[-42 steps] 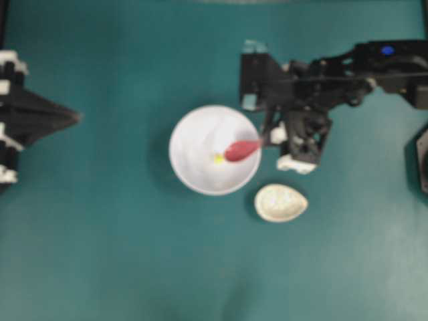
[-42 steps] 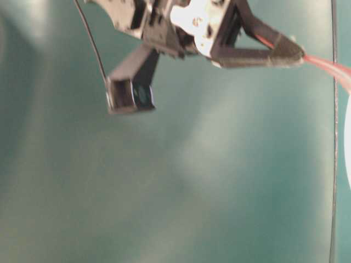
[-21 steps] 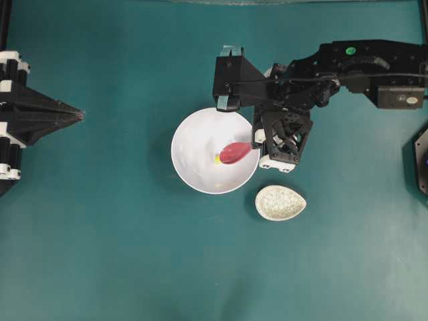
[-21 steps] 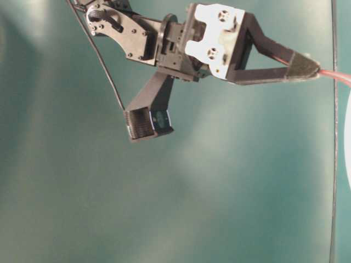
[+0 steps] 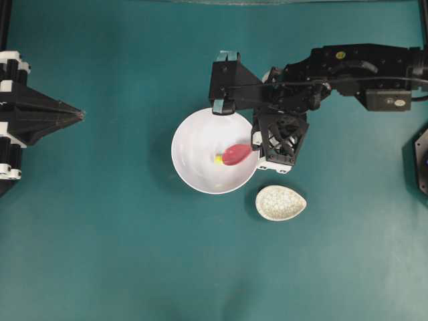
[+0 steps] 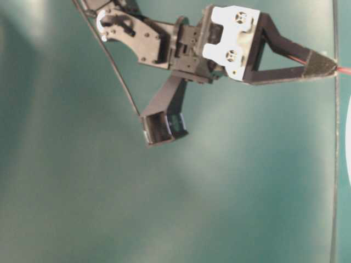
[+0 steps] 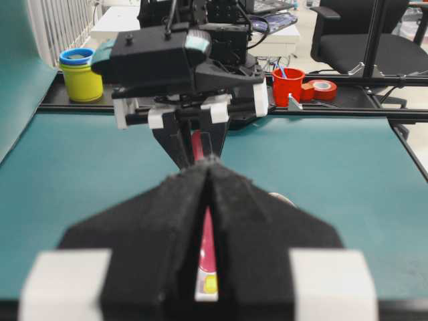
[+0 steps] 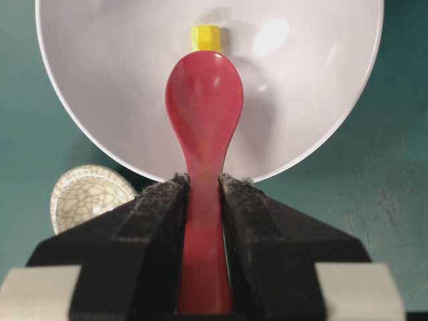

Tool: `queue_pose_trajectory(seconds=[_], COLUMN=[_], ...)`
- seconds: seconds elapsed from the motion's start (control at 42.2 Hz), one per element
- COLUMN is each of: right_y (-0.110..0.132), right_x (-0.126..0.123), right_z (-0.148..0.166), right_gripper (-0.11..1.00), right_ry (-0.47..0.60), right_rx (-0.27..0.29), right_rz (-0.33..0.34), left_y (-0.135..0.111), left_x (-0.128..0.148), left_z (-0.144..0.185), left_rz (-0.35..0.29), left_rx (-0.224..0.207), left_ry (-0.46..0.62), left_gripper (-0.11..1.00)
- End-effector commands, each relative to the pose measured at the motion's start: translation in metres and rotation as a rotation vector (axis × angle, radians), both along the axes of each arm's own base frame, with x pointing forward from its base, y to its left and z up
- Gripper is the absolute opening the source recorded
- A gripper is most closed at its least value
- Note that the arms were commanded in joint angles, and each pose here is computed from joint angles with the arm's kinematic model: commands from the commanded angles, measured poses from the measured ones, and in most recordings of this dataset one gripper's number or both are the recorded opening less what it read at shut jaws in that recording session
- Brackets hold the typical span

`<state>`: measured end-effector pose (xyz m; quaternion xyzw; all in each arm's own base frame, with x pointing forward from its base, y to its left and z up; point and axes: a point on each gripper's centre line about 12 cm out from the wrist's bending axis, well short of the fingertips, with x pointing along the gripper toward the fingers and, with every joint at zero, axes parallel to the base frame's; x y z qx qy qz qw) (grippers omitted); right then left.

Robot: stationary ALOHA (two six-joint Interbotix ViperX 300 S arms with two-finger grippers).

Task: Scoop the yellow hexagonal prism block from the bowl with a spoon using the right arm.
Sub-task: 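Lower the spoon into the bowl and scoop under the yellow block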

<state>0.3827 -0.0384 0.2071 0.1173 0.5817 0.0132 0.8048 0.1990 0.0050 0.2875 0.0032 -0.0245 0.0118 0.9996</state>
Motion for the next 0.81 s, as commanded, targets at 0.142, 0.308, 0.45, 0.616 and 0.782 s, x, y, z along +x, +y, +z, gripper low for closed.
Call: queue_pose_trajectory(seconds=[0.142, 0.308, 0.45, 0.616, 0.782], right_y=[0.001, 0.001, 0.001, 0.002, 0.001], right_x=[0.003, 0.004, 0.006, 0.011, 0.015], right_z=[0.007, 0.001, -0.002, -0.004, -0.003], right_gripper=[0.21, 0.21, 0.21, 0.21, 0.21], right_ry=[-0.022, -0.009, -0.008, -0.032, -0.071], right_rx=[-0.003, -0.001, -0.003, -0.011, -0.023], right_rz=[0.003, 0.002, 0.003, 0.006, 0.002], left_y=[0.001, 0.001, 0.001, 0.000, 0.001], left_x=[0.002, 0.002, 0.002, 0.002, 0.002], left_z=[0.006, 0.006, 0.006, 0.005, 0.005], left_rz=[0.003, 0.002, 0.002, 0.001, 0.003], left_rx=[0.002, 0.000, 0.000, 0.000, 0.002], left_ry=[-0.017, -0.017, -0.017, -0.015, -0.015], left_gripper=[0.00, 0.00, 0.00, 0.00, 0.00])
